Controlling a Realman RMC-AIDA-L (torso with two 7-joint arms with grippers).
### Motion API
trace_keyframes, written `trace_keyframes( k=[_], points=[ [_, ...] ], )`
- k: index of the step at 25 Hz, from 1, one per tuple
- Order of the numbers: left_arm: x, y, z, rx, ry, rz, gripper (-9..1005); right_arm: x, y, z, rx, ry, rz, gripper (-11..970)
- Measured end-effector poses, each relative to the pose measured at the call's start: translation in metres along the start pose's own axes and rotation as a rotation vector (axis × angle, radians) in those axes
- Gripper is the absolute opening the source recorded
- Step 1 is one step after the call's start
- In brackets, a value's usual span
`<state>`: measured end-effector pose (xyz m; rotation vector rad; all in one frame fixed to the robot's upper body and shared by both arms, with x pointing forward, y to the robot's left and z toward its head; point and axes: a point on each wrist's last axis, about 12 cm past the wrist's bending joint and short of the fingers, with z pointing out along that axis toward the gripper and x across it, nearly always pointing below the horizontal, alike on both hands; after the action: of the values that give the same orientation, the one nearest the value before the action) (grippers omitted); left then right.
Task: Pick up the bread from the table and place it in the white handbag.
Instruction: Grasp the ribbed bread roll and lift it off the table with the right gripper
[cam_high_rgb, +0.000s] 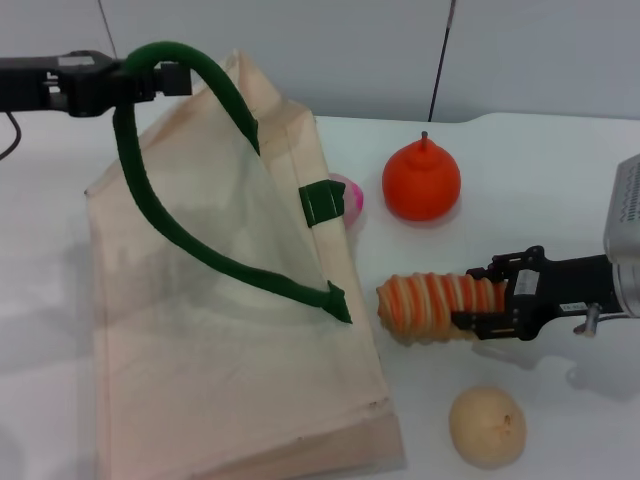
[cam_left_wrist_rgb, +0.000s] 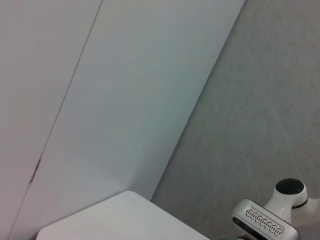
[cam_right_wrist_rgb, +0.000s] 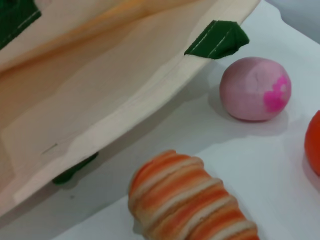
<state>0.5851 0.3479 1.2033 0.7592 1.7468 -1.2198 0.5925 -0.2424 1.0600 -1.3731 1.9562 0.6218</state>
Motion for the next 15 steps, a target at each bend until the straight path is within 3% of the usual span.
trace_keyframes(
  k=[9, 15],
  points=[
    [0.001, 0.0, -0.001, -0.003, 0.0, -0.002, 34, 0.0, -0.003, -0.013, 0.033, -0.065, 0.019, 627],
    [0.0, 0.0, 0.0, 0.002, 0.0, -0.001, 34, -0.016, -0.006, -0.024, 0.04, -0.21, 0.007, 559]
  ],
)
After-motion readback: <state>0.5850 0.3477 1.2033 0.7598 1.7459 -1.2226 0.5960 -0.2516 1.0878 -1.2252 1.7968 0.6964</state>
